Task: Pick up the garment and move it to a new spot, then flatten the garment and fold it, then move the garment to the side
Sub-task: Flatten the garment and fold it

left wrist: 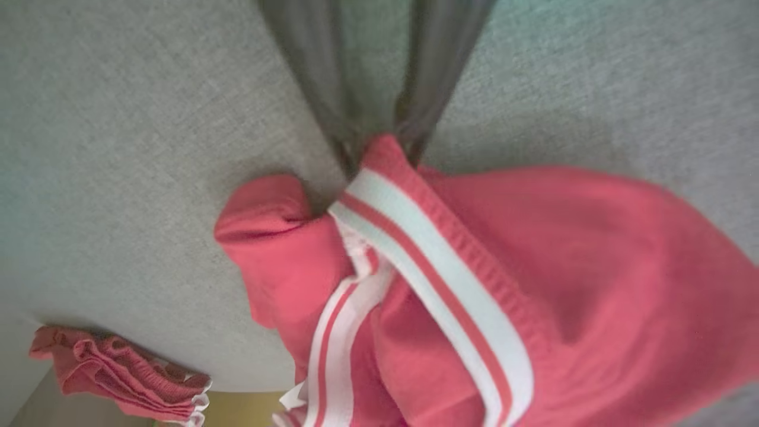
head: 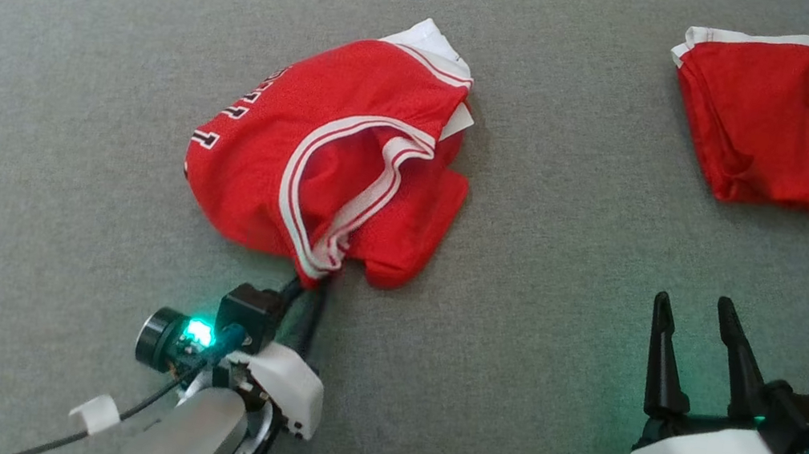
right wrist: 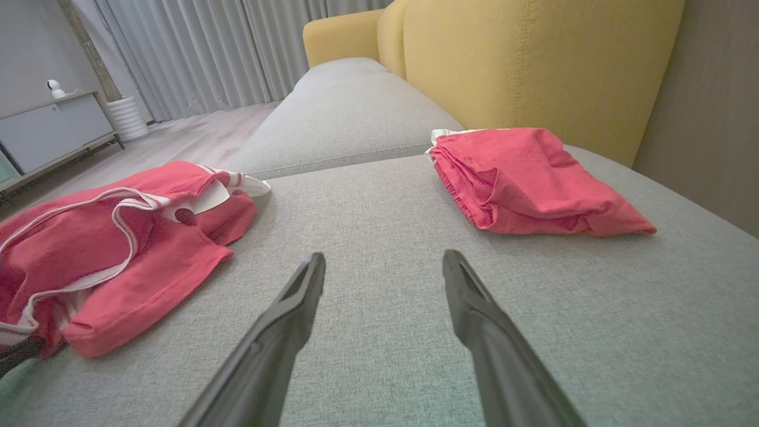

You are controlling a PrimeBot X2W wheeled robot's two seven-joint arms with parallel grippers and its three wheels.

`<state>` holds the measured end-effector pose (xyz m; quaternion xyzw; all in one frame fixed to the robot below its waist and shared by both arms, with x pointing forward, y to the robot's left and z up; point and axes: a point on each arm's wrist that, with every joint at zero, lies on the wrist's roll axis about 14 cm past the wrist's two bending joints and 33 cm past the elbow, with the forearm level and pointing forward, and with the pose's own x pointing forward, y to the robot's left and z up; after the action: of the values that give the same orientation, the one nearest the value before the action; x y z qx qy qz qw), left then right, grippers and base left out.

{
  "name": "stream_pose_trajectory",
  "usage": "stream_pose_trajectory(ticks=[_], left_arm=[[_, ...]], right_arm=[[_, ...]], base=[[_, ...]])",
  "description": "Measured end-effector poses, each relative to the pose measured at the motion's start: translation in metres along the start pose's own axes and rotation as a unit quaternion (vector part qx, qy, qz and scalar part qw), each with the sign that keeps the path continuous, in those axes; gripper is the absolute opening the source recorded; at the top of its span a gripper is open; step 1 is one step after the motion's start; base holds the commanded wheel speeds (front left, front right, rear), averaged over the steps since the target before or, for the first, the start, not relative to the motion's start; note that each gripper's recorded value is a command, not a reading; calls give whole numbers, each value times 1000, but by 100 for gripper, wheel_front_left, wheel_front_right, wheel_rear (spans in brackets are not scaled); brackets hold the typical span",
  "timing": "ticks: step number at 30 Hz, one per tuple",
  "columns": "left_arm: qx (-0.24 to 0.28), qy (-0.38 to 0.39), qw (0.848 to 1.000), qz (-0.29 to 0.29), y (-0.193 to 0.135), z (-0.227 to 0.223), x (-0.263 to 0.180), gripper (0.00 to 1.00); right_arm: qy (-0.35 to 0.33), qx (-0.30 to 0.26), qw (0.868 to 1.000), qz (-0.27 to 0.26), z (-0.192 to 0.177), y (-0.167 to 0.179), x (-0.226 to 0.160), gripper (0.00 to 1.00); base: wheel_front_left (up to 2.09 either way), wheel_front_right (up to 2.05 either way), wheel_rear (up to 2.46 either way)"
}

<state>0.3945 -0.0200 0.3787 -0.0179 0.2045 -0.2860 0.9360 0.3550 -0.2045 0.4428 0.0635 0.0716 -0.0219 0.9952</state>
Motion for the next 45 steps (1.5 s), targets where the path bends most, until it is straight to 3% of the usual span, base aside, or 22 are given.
stream_pose_trajectory(ticks=[1,11,16,22,27,31,38,39,41,45], left_arm=[[0,-5,1000,0,0,2,0,0],[-9,-87,996,-1,-5,52,-2,0],[-21,-203,979,1,-7,127,-20,0],[-29,-271,961,41,18,166,-50,0],[-39,-285,946,146,95,176,-92,0],[-49,-246,932,260,171,150,-134,0],[-108,-130,925,339,211,62,-169,0],[-109,-112,924,350,216,51,-174,14],[-109,-87,921,365,223,38,-181,100],[-110,-89,918,371,225,38,-186,100]], right_arm=[[-1,0,1000,0,0,0,0,100],[-4,2,1000,8,1,5,1,100],[-11,3,1000,18,5,11,2,100],[-22,4,999,30,12,19,1,100],[-33,7,998,47,19,30,2,100],[-31,8,998,56,17,36,1,100],[-24,8,998,59,13,38,5,100],[-21,8,998,60,11,38,5,100],[-18,8,998,61,9,39,6,100],[-15,8,998,64,8,41,7,100]], base=[[0,0,0],[0,0,0],[0,0,0],[0,0,0],[0,0,0],[0,0,0],[0,0,0],[0,0,0],[0,0,0],[0,0,0]])
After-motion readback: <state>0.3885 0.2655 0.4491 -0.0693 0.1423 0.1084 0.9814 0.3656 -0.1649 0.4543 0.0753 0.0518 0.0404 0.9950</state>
